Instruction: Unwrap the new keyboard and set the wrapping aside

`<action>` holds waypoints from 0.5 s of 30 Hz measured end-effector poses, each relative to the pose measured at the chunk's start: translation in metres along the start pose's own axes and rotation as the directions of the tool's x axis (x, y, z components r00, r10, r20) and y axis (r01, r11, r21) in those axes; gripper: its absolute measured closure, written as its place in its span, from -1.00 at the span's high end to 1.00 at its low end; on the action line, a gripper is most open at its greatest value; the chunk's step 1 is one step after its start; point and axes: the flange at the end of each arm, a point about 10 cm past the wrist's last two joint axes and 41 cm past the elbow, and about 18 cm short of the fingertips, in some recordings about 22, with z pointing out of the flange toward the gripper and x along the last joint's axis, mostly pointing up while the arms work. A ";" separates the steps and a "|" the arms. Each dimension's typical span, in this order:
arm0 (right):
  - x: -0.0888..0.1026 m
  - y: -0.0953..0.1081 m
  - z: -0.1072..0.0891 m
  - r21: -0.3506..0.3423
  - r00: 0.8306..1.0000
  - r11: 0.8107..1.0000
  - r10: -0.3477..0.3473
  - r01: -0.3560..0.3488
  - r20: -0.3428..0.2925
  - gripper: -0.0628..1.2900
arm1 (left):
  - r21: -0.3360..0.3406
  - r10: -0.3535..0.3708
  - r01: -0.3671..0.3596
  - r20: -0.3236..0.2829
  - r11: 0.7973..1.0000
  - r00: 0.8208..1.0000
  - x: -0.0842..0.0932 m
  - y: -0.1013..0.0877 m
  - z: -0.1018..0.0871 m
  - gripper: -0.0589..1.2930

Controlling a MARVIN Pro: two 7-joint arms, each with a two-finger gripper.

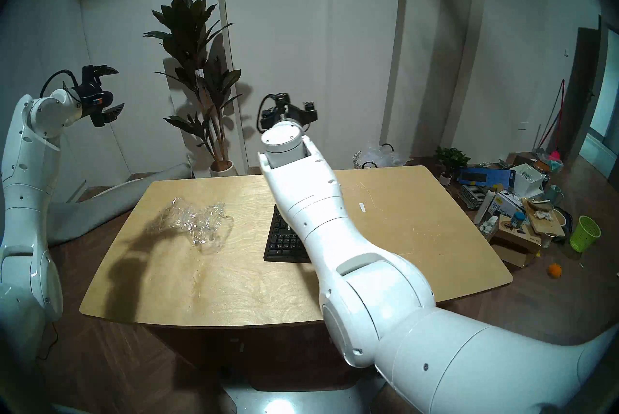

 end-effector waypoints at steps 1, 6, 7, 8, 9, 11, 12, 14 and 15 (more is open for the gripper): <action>-0.001 0.007 0.001 -0.018 1.000 1.000 0.001 -0.001 0.000 0.94 | 0.002 -0.018 0.018 -0.001 1.000 1.000 -0.001 0.002 0.000 0.91; -0.016 0.036 0.004 -0.098 1.000 0.995 0.001 0.001 0.016 0.94 | 0.004 -0.096 0.096 -0.012 0.995 0.995 -0.002 0.013 0.004 0.91; -0.023 0.044 0.004 -0.119 1.000 0.993 -0.001 0.004 0.027 0.94 | 0.000 -0.117 0.117 -0.018 0.993 0.993 0.000 0.018 0.006 0.91; -0.028 0.048 0.004 -0.131 0.999 0.991 -0.002 0.006 0.034 0.94 | -0.002 -0.129 0.129 -0.022 0.992 0.991 0.001 0.020 0.007 0.91; -0.032 0.052 0.003 -0.141 0.999 0.990 -0.003 0.008 0.040 0.94 | -0.003 -0.139 0.139 -0.026 0.990 0.990 0.003 0.023 0.009 0.91; -0.043 0.060 0.001 -0.165 0.998 0.986 -0.005 0.014 0.056 0.94 | -0.008 -0.162 0.162 -0.039 0.987 0.986 0.007 0.028 0.012 0.91; -0.046 0.063 0.001 -0.173 0.998 0.985 -0.006 0.016 0.061 0.94 | -0.010 -0.170 0.170 -0.043 0.985 0.985 0.009 0.030 0.013 0.91; -0.056 0.070 -0.001 -0.192 0.997 0.981 -0.008 0.022 0.076 0.94 | -0.015 -0.189 0.189 -0.055 0.982 0.980 0.014 0.034 0.016 0.91; -0.059 0.072 -0.002 -0.198 0.997 0.980 -0.009 0.024 0.080 0.94 | -0.017 -0.196 0.195 -0.059 0.981 0.979 0.016 0.036 0.017 0.91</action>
